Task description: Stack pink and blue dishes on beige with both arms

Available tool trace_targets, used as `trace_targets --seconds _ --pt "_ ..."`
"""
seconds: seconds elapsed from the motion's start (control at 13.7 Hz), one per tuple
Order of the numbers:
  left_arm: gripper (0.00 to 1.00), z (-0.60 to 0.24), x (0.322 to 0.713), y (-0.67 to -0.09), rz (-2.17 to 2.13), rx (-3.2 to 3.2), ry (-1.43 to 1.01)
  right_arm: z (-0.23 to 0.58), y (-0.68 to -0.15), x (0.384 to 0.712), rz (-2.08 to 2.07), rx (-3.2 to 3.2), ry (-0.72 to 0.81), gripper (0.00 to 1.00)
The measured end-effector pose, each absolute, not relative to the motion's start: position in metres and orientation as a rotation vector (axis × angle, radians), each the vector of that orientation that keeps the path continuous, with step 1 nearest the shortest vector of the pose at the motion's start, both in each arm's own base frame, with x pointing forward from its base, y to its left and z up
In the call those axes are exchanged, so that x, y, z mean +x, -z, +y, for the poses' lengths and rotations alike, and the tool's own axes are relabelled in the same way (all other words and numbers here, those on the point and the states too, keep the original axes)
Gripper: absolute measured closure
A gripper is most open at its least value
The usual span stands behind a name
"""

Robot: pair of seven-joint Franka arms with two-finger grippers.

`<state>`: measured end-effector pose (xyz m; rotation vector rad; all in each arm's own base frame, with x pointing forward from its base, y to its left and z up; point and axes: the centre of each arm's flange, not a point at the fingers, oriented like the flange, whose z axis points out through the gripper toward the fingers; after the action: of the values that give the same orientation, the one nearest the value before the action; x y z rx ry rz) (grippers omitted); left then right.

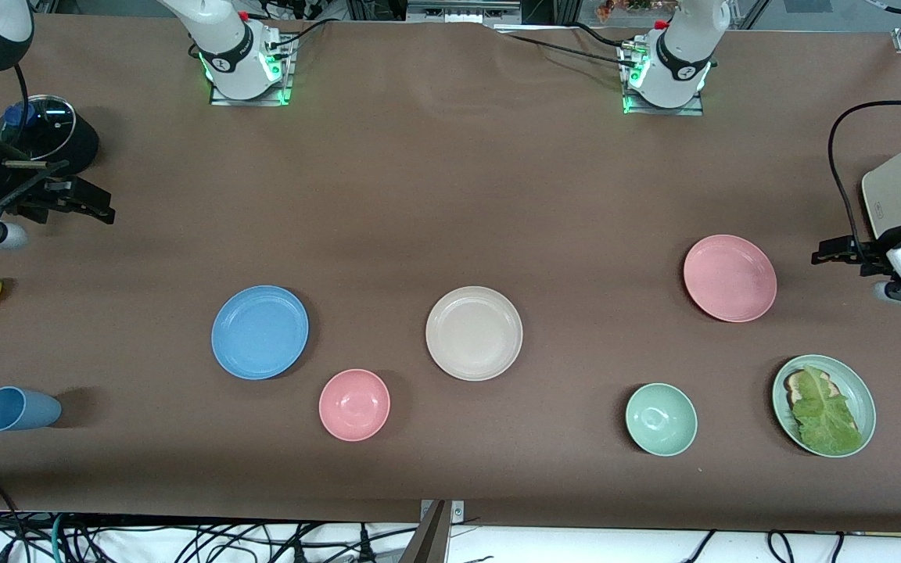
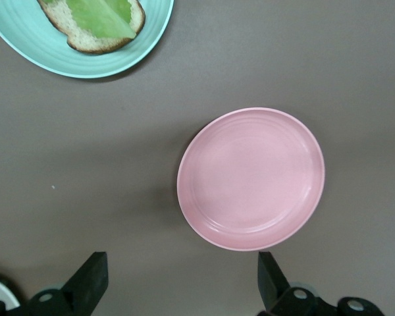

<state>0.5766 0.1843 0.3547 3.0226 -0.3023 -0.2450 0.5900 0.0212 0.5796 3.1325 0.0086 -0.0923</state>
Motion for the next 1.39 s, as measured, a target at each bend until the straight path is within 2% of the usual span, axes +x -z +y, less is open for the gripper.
trace_targets --seconds 0.73,1.39 --pt "0.00 0.178 0.528 -0.257 -0.286 3.037 0.135 0.021 -0.578 0.590 0.008 3.132 0.095 0.00" --pt "0.00 0.197 0.517 -0.193 -0.315 2.970 0.066 0.020 -0.565 0.597 -0.006 3.153 0.123 0.00"
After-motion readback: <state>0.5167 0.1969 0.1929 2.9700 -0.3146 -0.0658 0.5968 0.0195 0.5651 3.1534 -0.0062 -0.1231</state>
